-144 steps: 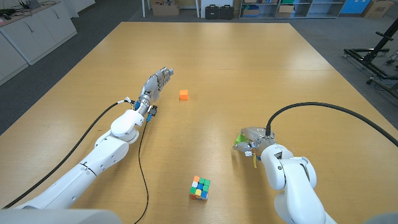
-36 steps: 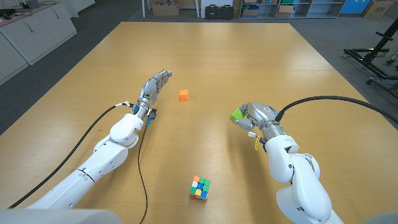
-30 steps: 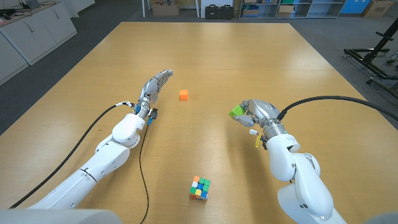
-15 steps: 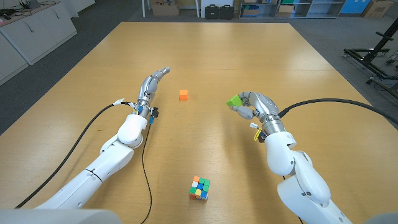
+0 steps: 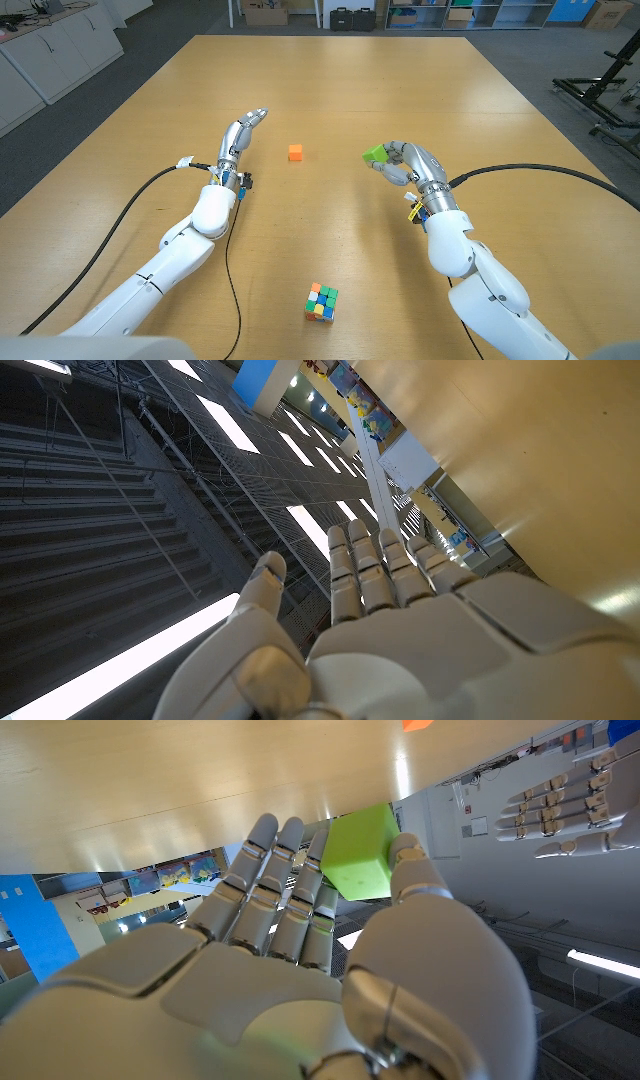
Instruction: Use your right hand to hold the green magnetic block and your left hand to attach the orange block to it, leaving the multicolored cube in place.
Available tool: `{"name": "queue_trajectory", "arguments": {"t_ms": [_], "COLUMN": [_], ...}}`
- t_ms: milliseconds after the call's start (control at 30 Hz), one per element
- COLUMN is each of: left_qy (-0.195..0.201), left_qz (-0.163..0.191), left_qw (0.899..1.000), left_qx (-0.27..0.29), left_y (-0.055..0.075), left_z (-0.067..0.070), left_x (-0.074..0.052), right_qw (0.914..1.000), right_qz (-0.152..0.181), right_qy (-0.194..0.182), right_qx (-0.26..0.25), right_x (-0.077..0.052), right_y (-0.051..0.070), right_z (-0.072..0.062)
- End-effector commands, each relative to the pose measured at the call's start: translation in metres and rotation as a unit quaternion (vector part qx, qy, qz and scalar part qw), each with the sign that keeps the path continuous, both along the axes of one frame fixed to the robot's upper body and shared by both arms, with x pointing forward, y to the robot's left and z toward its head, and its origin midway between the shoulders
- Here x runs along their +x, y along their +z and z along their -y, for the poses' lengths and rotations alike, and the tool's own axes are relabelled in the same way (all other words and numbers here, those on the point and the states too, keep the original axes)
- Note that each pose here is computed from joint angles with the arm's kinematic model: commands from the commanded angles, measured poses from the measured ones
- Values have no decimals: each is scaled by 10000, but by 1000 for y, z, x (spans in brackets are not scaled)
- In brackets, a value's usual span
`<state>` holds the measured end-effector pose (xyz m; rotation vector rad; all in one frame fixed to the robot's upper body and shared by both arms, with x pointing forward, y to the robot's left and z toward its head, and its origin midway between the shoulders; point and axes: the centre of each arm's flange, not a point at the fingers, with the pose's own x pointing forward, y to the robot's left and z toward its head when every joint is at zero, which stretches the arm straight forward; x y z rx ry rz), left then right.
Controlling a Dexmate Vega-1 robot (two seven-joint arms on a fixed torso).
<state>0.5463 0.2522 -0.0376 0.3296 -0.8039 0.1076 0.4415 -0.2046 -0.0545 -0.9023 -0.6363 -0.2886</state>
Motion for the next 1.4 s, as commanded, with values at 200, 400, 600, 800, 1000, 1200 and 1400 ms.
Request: {"name": "queue_trajectory", "arguments": {"t_ms": [200, 400, 600, 800, 1000, 1200, 1400], "left_qy": [570, 868, 1091, 1389, 1804, 2123, 2377], "left_qz": [129, 213, 238, 308, 379, 282, 130], "left_qw": [9976, 9947, 9916, 9862, 9763, 9653, 9524], "left_qx": [360, 502, 651, 852, 1136, 1493, 1905], "left_y": [8, 9, 10, 12, 16, 24, 34], "left_z": [0, 0, 0, 1, 3, 5, 9], "left_x": [-8, -11, -10, -12, -16, -13, -8], "right_qw": [9976, 9969, 9939, 9910, 9878, 9865, 9865], "right_qz": [290, 281, 328, 376, 361, 349, 349], "right_qy": [362, 454, 686, 797, 952, 983, 941], "right_qx": [515, 573, 800, 1005, 1181, 1263, 1290], "right_x": [20, 27, 33, 37, 45, 48, 47], "right_y": [-2, 1, 1, -2, -2, -2, -3], "right_z": [2, 1, 4, 5, 6, 5, 4]}}
